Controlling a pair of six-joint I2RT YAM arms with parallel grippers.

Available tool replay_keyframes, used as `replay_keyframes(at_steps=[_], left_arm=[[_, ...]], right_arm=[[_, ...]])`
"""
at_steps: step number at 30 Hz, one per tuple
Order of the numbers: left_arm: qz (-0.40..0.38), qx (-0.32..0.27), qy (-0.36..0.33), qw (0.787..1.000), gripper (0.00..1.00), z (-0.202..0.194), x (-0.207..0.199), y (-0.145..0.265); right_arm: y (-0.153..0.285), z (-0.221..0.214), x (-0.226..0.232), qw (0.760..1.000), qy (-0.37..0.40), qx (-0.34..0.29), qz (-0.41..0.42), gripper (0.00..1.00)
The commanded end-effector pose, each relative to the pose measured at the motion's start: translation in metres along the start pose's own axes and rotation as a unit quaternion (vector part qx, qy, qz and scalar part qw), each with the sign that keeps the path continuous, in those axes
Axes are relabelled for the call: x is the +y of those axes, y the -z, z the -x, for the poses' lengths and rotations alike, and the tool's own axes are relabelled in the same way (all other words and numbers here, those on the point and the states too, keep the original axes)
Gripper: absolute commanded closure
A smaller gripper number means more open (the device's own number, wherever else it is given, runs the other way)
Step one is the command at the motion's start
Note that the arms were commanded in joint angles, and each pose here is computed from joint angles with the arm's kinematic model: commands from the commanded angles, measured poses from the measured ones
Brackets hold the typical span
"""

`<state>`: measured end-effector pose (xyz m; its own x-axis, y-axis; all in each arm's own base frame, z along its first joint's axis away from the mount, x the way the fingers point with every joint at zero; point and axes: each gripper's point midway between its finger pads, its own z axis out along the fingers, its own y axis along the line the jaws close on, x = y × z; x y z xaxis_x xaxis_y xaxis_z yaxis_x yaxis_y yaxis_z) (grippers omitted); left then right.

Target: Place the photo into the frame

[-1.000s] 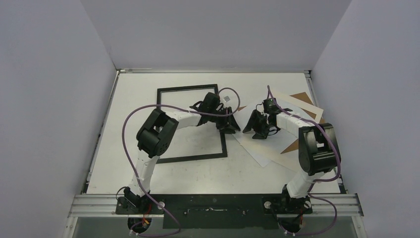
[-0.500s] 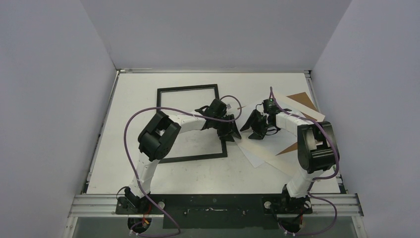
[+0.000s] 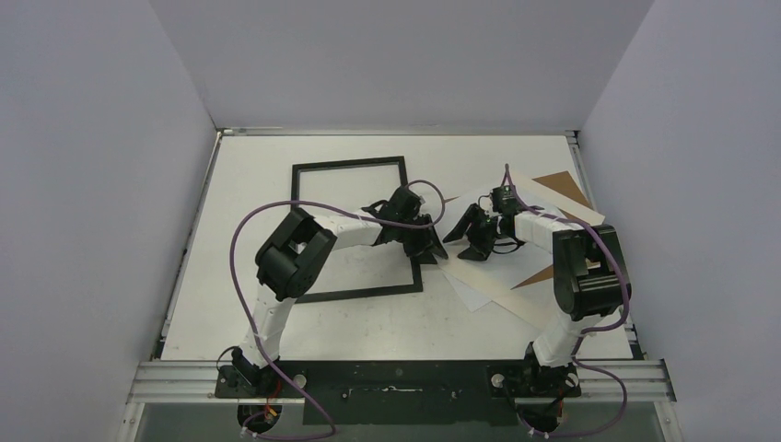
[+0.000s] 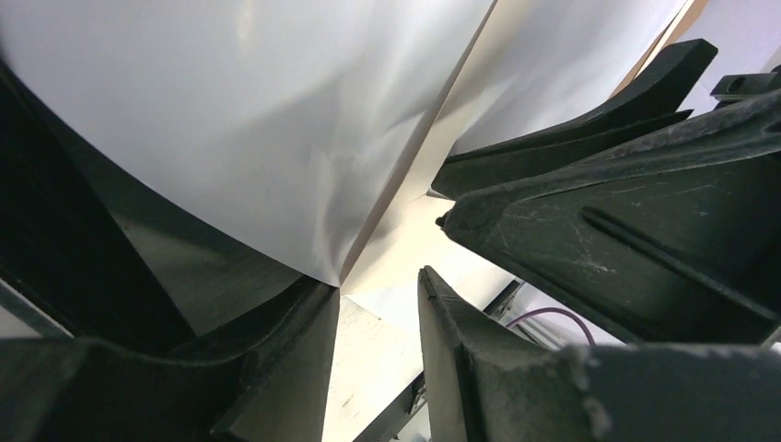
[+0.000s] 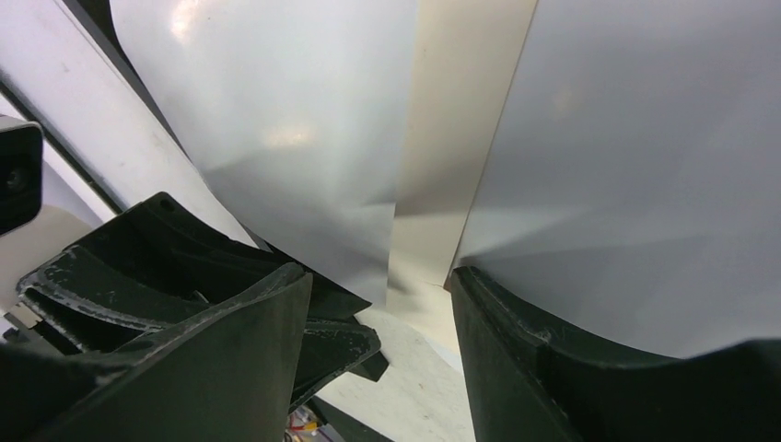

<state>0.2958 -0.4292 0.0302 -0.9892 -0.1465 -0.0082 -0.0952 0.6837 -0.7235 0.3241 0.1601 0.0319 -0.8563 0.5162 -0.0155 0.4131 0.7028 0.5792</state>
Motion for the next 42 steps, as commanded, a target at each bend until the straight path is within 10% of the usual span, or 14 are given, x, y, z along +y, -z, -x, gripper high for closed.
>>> replay_keyframes(at_steps=[1, 14, 29, 42], left_arm=[[-0.04, -0.008, -0.018, 0.999, 0.66, -0.001, -0.026, 0.011], [-0.088, -0.001, -0.036, 0.995, 0.73, 0.008, -0.045, 0.026], [-0.071, -0.014, -0.052, 0.996, 0.47, 0.011, -0.044, 0.043], [-0.125, -0.023, -0.061, 0.99, 0.98, 0.014, -0.075, 0.066]], right_arm=[[-0.007, -0.008, 0.002, 0.999, -0.007, 0.02, 0.026, 0.4], [0.019, 0.003, 0.045, 0.99, 0.012, -0.006, 0.143, 0.36], [0.051, 0.019, 0.079, 0.968, 0.009, -0.052, 0.244, 0.5], [0.059, 0.018, 0.088, 0.964, -0.01, -0.048, 0.26, 0.51]])
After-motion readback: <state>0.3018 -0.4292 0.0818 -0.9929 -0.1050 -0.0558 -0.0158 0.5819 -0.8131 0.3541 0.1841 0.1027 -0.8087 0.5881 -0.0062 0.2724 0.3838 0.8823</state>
